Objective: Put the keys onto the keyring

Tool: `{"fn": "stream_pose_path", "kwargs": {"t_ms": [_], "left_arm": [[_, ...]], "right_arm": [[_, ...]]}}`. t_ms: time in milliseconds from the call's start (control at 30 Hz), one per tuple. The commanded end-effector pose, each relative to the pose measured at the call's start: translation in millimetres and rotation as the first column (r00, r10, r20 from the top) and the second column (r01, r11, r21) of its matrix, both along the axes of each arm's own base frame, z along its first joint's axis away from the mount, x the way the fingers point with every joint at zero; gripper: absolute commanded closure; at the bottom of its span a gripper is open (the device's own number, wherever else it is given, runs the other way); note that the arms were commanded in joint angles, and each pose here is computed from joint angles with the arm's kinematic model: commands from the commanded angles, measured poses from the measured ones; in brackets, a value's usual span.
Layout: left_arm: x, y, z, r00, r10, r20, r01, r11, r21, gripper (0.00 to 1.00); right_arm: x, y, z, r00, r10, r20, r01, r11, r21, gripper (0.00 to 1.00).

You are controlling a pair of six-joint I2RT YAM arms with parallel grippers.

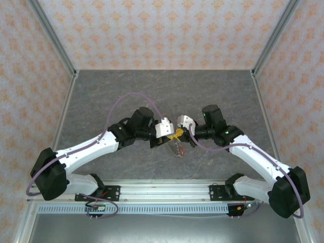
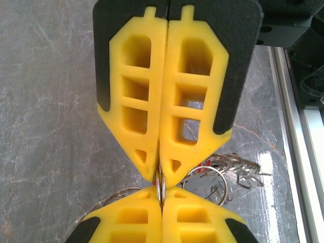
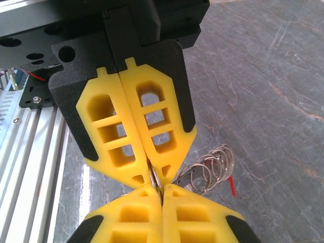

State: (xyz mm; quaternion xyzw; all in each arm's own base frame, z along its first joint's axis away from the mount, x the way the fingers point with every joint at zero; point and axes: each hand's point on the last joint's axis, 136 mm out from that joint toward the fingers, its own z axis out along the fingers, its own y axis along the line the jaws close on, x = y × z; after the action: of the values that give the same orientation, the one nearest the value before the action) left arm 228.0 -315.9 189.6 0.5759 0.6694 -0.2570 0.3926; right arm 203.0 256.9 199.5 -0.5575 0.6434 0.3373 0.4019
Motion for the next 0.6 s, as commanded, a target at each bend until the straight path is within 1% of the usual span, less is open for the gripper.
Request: {"fn": "stream_pose_path", "kwargs": {"t_ms": [0,133,200,267,333,567], "left_arm": [[-5.1,-1.1,10.4,0.999,-0.013,0.03,0.014,0.999,-0.032,1.0],[-16.3,-5.0,20.9,0.998,-0.057,0.02,0.059,0.993,-0.098,1.0],[-21.1,-7.6,26.7,0.997,-0.078,0.02,0.08,0.987,-0.142,1.0],[-25.3,-10.1,32.8,0.995,-0.097,0.017,0.099,0.979,-0.177,1.0],[-27.9,-11.8,37.0,0.994,-0.112,0.015,0.113,0.973,-0.2,1.0],[-31.5,-15.2,41.9,0.991,-0.132,0.011,0.13,0.959,-0.252,1.0]], "right_arm": [[5.3,-0.7,13.3,0.996,-0.035,0.086,0.031,0.998,0.046,0.91],[5.0,-5.4,-7.3,0.997,-0.069,0.042,0.068,0.998,0.011,0.88],[2.1,-2.5,-8.6,0.998,-0.058,0.011,0.058,0.998,0.036,0.86],[0.8,1.6,-5.6,0.998,-0.053,-0.013,0.054,0.995,0.088,0.86],[2.1,3.3,-1.8,0.998,-0.061,-0.009,0.061,0.99,0.124,0.85],[2.8,5.2,0.3,0.998,-0.063,-0.022,0.065,0.987,0.146,0.85]]}}
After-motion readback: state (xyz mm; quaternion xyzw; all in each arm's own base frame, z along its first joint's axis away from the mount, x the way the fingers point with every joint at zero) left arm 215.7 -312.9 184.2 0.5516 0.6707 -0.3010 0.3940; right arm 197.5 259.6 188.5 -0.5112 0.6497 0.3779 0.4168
